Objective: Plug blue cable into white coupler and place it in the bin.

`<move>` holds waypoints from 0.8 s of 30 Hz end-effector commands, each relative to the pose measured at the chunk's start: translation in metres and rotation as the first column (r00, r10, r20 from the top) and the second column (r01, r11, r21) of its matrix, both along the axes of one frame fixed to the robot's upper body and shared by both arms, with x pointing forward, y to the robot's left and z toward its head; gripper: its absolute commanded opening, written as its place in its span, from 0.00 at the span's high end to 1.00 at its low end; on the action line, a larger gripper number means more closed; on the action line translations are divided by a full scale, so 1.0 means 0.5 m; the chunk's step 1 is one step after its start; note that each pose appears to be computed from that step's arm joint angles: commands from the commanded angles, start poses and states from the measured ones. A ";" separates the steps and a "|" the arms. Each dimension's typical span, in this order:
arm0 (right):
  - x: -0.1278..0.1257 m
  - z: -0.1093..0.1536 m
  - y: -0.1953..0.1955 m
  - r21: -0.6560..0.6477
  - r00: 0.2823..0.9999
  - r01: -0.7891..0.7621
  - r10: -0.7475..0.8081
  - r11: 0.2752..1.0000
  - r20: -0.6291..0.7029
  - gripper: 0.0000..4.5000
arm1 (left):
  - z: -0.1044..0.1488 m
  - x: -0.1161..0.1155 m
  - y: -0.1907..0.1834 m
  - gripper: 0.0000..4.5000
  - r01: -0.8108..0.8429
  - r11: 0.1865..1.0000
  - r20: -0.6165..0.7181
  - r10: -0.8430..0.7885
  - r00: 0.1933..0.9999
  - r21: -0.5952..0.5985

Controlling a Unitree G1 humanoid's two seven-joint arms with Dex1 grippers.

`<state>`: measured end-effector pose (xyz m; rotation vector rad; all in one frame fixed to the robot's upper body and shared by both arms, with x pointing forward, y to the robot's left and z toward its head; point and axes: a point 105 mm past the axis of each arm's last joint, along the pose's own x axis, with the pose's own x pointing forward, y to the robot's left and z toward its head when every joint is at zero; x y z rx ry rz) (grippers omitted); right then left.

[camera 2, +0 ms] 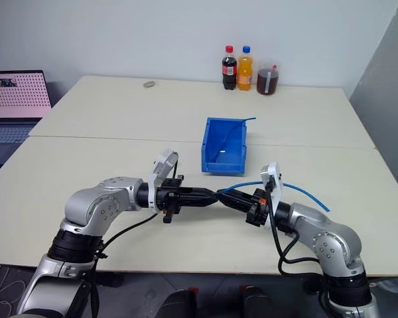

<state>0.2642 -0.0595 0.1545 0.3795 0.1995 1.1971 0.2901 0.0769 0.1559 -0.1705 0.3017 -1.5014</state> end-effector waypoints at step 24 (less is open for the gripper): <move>0.044 0.020 -0.007 -0.001 0.988 0.083 -0.082 0.997 0.128 0.99 | -0.037 -0.025 0.154 0.00 -0.524 0.846 0.171 0.504 0.846 0.099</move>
